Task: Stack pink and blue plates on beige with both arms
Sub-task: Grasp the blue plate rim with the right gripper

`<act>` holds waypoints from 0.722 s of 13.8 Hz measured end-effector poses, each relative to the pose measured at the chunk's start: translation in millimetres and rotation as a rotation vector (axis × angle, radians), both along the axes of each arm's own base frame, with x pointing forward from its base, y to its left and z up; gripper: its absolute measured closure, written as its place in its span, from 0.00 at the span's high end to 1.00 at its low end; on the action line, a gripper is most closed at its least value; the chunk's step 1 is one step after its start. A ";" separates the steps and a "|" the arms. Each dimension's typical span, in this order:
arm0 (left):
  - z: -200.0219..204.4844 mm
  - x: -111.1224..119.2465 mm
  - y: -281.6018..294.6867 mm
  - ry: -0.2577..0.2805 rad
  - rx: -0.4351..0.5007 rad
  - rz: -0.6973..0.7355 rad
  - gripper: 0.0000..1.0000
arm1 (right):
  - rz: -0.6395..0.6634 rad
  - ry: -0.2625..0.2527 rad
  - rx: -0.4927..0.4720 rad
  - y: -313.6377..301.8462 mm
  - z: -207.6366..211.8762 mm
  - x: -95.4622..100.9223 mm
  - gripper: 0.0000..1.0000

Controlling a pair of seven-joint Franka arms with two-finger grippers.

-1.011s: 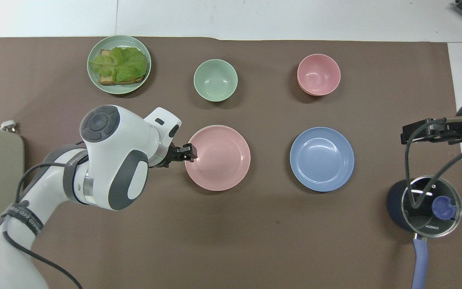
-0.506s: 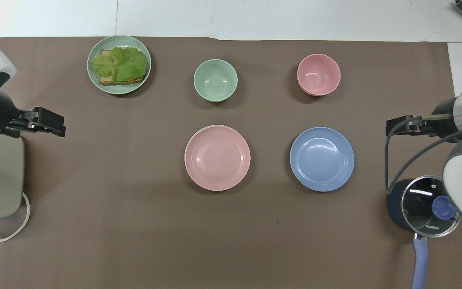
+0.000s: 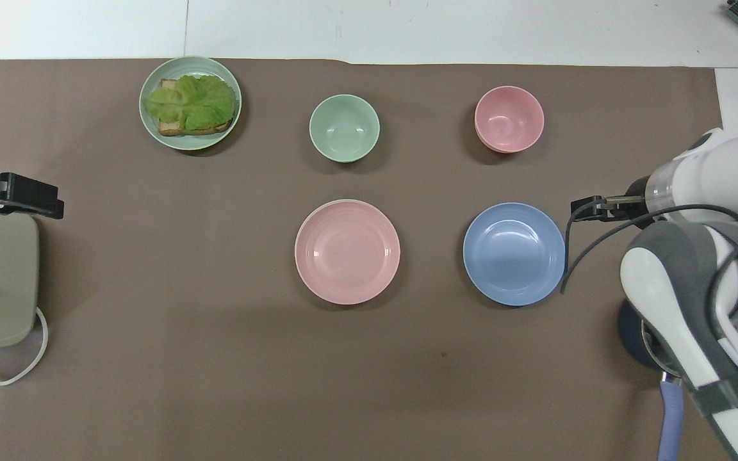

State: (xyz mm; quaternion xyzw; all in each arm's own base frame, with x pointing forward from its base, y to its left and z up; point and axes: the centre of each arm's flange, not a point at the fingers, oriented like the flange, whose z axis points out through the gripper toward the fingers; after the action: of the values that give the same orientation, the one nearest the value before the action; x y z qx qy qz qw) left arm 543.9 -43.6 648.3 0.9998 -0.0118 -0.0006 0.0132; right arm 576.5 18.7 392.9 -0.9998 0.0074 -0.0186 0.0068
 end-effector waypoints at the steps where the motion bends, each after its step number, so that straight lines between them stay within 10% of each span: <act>1: 0.0 0.0 -0.1 0.000 0.000 0.000 1.00 | 0.001 0.007 0.002 0.0 -15.3 -1.2 1.00; 8: -0.2 -0.1 -0.4 0.001 0.000 -0.001 1.00 | -0.002 0.016 0.007 -1.7 -81.7 -23.0 0.98; 10: -0.3 -0.1 -0.3 0.001 0.000 -0.001 1.00 | -0.008 0.017 0.008 -4.9 -87.7 -23.1 0.82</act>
State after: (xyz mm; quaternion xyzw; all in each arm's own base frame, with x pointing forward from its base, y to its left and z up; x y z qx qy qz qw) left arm 543.8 -44.0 648.1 0.9998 -0.0122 -0.0011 0.0131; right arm 553.4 13.8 305.1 -0.9998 0.0117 -0.0100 0.0107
